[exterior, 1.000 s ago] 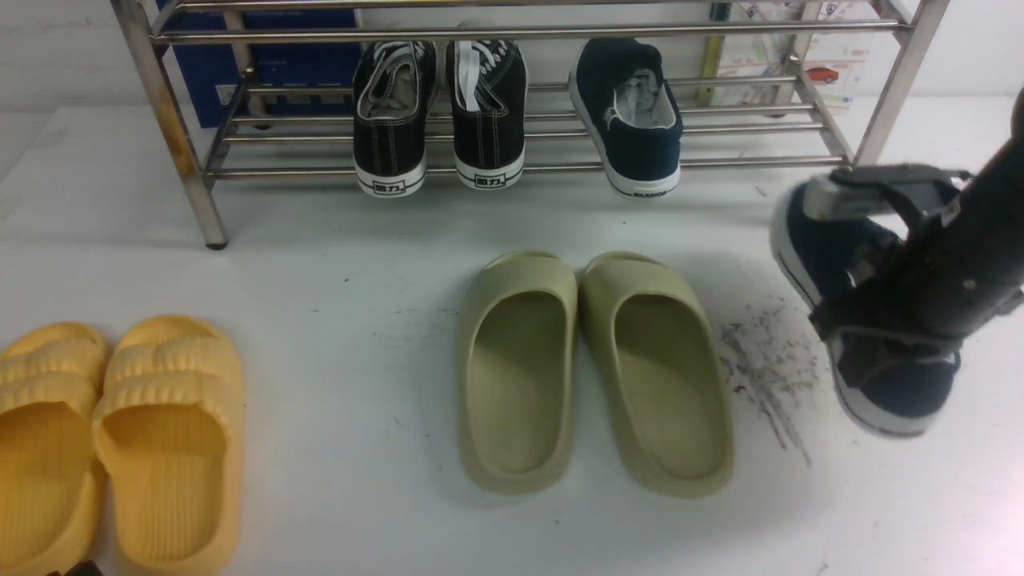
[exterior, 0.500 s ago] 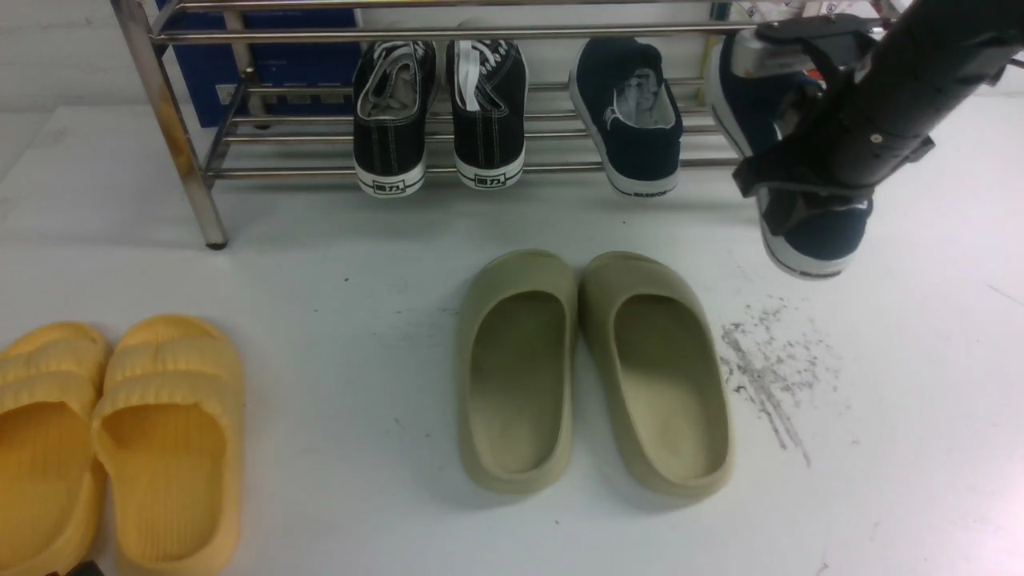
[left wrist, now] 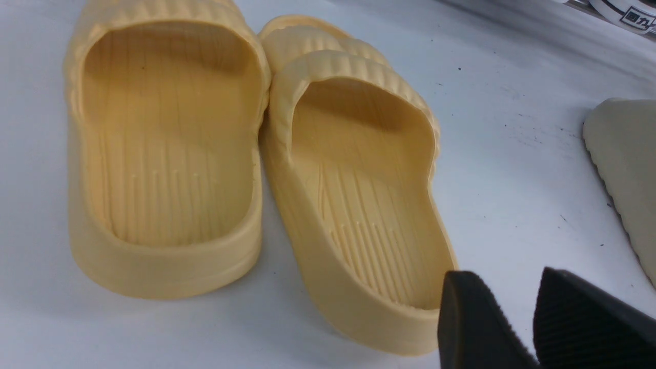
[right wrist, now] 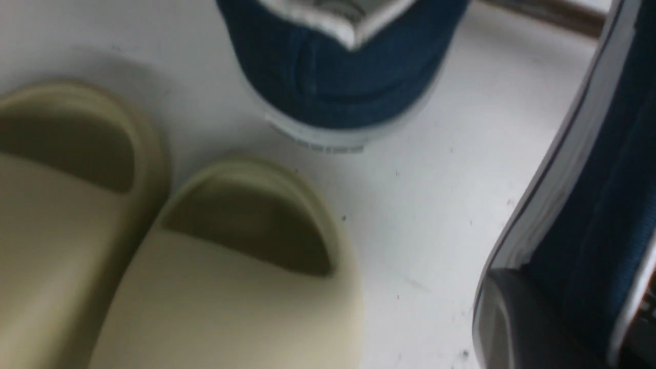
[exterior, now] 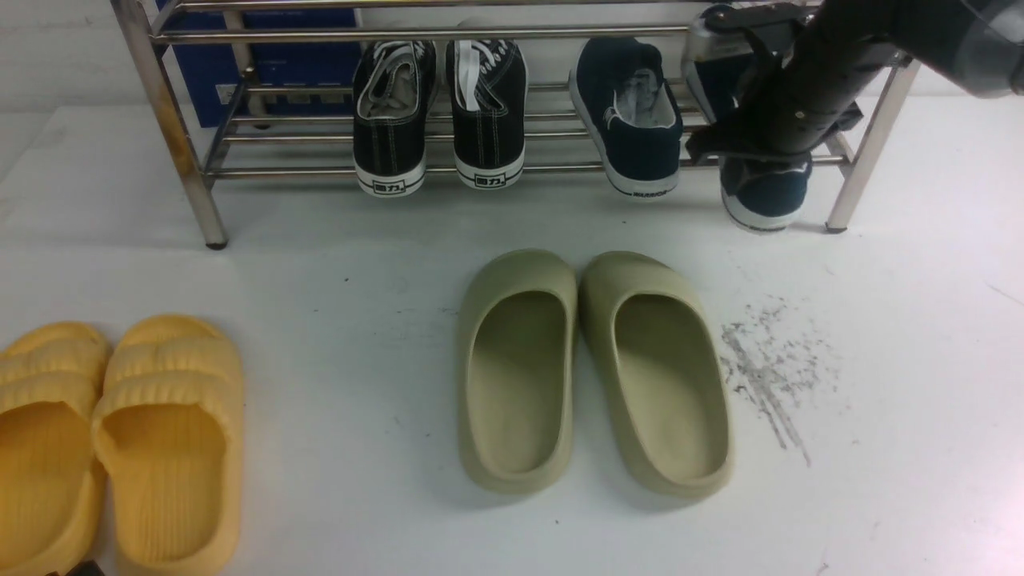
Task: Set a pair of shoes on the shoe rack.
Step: Use the right arm to put a shoe into the shoe rack
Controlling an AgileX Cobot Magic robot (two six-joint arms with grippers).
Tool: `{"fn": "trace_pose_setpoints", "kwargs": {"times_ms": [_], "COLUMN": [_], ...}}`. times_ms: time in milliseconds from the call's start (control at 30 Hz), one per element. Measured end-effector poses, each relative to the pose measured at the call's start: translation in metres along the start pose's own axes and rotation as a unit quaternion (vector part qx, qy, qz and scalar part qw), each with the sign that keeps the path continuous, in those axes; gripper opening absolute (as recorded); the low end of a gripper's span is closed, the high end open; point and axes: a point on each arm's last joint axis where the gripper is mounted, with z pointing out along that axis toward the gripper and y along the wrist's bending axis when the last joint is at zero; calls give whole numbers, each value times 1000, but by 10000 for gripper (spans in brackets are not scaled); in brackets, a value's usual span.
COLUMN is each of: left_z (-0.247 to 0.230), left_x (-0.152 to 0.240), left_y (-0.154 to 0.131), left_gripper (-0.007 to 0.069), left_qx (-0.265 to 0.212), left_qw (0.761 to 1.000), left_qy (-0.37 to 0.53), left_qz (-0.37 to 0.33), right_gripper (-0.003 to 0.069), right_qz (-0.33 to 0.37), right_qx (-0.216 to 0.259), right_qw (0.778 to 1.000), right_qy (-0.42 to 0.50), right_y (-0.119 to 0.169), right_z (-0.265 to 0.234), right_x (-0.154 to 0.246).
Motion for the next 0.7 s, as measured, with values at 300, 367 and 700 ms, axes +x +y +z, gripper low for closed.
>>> {"fn": "trace_pose_setpoints", "kwargs": {"times_ms": [300, 367, 700], "left_z": [0, 0, 0], "left_x": [0, 0, 0], "left_y": [0, 0, 0], "left_gripper": [211, 215, 217], "left_qx": [0, 0, 0], "left_qw": [1000, 1000, 1000], "left_qy": [0, 0, 0], "left_qz": [0, 0, 0], "right_gripper": [39, 39, 39], "right_qz": [9, 10, 5], "right_qx": [2, 3, 15], "right_qw": [999, 999, 998], "right_qy": [-36, -39, -62], "right_y": [-4, -4, -7], "right_z": [33, 37, 39], "right_x": [-15, -15, -19]}}
